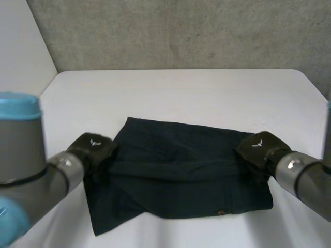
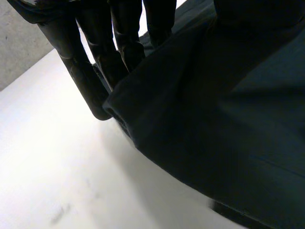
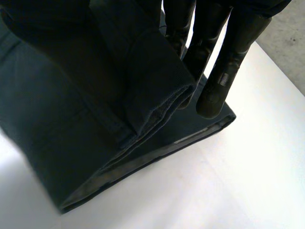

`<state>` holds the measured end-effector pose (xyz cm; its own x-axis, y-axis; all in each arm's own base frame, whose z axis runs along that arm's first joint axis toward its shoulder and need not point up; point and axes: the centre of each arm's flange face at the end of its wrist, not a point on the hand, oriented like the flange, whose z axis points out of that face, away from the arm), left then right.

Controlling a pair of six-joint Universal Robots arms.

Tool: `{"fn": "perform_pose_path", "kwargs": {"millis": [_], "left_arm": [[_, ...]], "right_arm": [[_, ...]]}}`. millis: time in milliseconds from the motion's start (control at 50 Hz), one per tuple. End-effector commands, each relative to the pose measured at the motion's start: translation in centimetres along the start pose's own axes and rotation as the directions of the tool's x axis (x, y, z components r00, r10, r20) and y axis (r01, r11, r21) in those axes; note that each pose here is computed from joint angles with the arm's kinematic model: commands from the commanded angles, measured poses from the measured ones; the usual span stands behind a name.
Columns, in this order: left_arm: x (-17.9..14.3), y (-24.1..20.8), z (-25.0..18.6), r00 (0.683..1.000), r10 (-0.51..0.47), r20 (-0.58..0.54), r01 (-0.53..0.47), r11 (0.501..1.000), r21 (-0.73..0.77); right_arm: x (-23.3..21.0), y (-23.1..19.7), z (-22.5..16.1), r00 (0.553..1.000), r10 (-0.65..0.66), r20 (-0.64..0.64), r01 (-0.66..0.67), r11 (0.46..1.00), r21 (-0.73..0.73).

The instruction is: Fold the shorts.

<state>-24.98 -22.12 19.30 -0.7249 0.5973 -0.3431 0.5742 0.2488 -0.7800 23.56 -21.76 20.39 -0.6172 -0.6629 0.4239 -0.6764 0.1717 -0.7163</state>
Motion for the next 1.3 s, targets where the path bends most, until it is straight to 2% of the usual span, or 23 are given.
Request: {"fn": "perform_pose_path", "kwargs": {"millis": [20, 60, 120, 140, 160, 200, 220, 240, 300, 320, 340, 380, 440, 540, 600, 620, 700, 780, 860, 960, 1060, 1200, 1300], "left_arm": [[-3.6, -6.2, 5.4, 0.983, 0.058, 0.172, -0.085, 0.985, 0.152], [-5.1, -8.8, 5.4, 0.969, 0.034, 0.243, -0.09, 0.97, 0.225], [-7.6, -14.3, 3.9, 0.938, -0.024, 0.347, -0.124, 0.909, 0.398], [-8.4, -15.5, 3.4, 0.927, -0.044, 0.371, -0.135, 0.887, 0.442], [-9.6, -18.0, 2.3, 0.908, -0.088, 0.409, -0.159, 0.832, 0.531], [-10.5, -20.3, 0.9, 0.885, -0.13, 0.446, -0.197, 0.765, 0.613], [-11.0, -21.3, 0.2, 0.874, -0.156, 0.46, -0.211, 0.731, 0.649], [-11.9, -23.0, -1.5, 0.849, -0.21, 0.484, -0.241, 0.662, 0.71], [-12.6, -25.0, -4.7, 0.823, -0.272, 0.499, -0.281, 0.569, 0.773], [-12.7, -25.6, -5.8, 0.817, -0.288, 0.499, -0.292, 0.54, 0.79], [-12.7, -25.6, -6.1, 0.818, -0.291, 0.496, -0.29, 0.537, 0.792], [-12.5, -25.3, -6.2, 0.822, -0.29, 0.49, -0.279, 0.544, 0.791], [-12.0, -23.8, -5.0, 0.839, -0.269, 0.472, -0.244, 0.59, 0.769], [-10.7, -20.3, -2.1, 0.871, -0.225, 0.436, -0.174, 0.689, 0.704], [-9.1, -16.6, 0.3, 0.897, -0.176, 0.405, -0.128, 0.775, 0.619], [-8.2, -14.6, 1.4, 0.91, -0.149, 0.387, -0.108, 0.816, 0.568], [-5.6, -8.7, 3.6, 0.942, -0.085, 0.326, -0.063, 0.906, 0.419], [-3.1, -3.1, 5.1, 0.963, -0.042, 0.265, -0.032, 0.962, 0.271], [-0.4, 1.6, 6.4, 0.98, 0.007, 0.2, -0.034, 0.991, 0.132], [0.7, 3.3, 5.4, 0.985, 0.024, 0.169, -0.036, 0.997, 0.071], [0.7, 3.2, 2.5, 0.987, 0.031, 0.157, -0.04, 0.998, 0.052], [1.5, 4.7, -2.2, 0.993, 0.083, 0.081, -0.077, 0.994, -0.077], [2.6, 6.5, -4.8, 0.996, 0.09, 0.023, -0.085, 0.984, -0.158]], "right_arm": [[1.7, -4.4, 3.6, 0.989, -0.026, -0.148, 0.049, 0.986, 0.16], [3.5, -7.4, 3.9, 0.968, -0.007, -0.249, 0.076, 0.96, 0.268], [6.0, -11.1, 3.4, 0.93, 0.043, -0.366, 0.114, 0.911, 0.396], [7.7, -13.7, 2.4, 0.895, 0.09, -0.436, 0.149, 0.862, 0.484], [8.5, -14.9, 1.9, 0.876, 0.118, -0.468, 0.169, 0.833, 0.527], [9.9, -17.2, 0.6, 0.838, 0.173, -0.517, 0.214, 0.768, 0.604], [11.2, -19.1, -0.8, 0.8, 0.23, -0.555, 0.259, 0.702, 0.664], [11.8, -19.9, -1.6, 0.779, 0.26, -0.57, 0.281, 0.669, 0.688], [12.8, -21.8, -3.9, 0.729, 0.337, -0.596, 0.335, 0.583, 0.74], [12.8, -22.0, -4.1, 0.725, 0.344, -0.597, 0.34, 0.575, 0.744], [12.8, -22.0, -4.1, 0.726, 0.346, -0.594, 0.338, 0.573, 0.747], [12.1, -22.2, -4.0, 0.738, 0.339, -0.584, 0.33, 0.573, 0.75], [11.0, -21.7, -3.3, 0.761, 0.314, -0.567, 0.31, 0.593, 0.744], [8.7, -18.5, 0.7, 0.82, 0.224, -0.527, 0.243, 0.698, 0.674], [7.5, -16.4, 2.7, 0.844, 0.18, -0.504, 0.214, 0.75, 0.626], [6.5, -14.9, 4.1, 0.863, 0.15, -0.482, 0.195, 0.782, 0.592], [3.6, -10.4, 7.3, 0.915, 0.065, -0.399, 0.154, 0.857, 0.492], [0.5, -6.1, 9.6, 0.955, -0.011, -0.295, 0.132, 0.909, 0.395], [-1.5, -2.9, 10.5, 0.977, -0.047, -0.209, 0.11, 0.947, 0.302], [-2.2, -1.1, 9.7, 0.988, -0.057, -0.147, 0.087, 0.974, 0.209], [-3.0, 0.1, 7.1, 0.996, -0.074, -0.048, 0.078, 0.992, 0.1], [-3.7, 0.7, 3.0, 0.996, -0.08, 0.028, 0.079, 0.996, 0.028], [-5.2, 2.9, -1.0, 0.978, -0.145, 0.15, 0.162, 0.981, -0.109]]}}
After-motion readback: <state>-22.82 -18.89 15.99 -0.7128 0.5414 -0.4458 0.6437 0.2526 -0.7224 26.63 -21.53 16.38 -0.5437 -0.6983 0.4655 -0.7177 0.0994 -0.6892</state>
